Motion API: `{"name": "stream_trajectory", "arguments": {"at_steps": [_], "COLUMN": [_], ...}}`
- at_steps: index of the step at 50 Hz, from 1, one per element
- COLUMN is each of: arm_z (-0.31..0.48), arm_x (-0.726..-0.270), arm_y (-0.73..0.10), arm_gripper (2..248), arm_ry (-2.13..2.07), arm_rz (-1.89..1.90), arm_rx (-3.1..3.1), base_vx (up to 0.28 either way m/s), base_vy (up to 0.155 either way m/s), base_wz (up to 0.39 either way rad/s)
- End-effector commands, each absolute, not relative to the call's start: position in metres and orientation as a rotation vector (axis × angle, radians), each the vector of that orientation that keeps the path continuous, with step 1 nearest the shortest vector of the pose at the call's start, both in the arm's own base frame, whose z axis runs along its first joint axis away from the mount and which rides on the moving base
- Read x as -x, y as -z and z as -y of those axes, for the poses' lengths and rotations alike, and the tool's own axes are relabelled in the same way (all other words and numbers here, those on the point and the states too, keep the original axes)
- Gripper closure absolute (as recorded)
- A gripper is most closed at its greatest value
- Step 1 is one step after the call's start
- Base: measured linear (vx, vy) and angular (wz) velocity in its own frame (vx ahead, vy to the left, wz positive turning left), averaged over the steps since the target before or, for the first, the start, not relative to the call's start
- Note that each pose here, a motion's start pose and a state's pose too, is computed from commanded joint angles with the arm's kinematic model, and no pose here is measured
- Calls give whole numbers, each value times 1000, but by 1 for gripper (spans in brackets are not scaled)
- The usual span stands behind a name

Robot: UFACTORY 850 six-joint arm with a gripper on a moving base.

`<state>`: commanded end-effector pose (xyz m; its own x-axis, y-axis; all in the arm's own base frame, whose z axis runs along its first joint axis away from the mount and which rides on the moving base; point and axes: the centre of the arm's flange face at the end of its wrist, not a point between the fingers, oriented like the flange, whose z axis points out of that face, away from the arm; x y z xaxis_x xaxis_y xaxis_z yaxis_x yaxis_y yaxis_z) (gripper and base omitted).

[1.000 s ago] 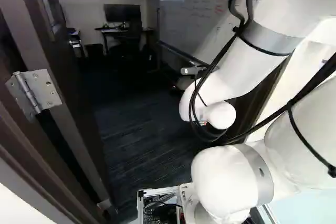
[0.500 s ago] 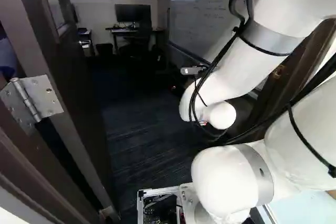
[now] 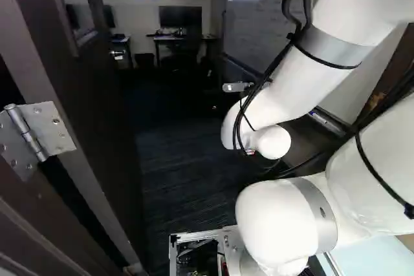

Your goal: Open the door and move inside

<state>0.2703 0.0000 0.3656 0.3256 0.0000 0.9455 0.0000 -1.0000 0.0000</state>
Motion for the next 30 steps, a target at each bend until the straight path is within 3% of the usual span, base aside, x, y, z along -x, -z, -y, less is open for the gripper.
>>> {"name": "stream_trajectory", "arguments": {"at_steps": [30], "arm_z": [0], "arm_x": [-270], "arm_y": [-366], "arm_gripper": [3], "arm_ry": [-1824], "arm_rz": [0], "arm_rx": [-2558], "base_vx": [127], "base_vy": [2], "base_wz": [198]}}
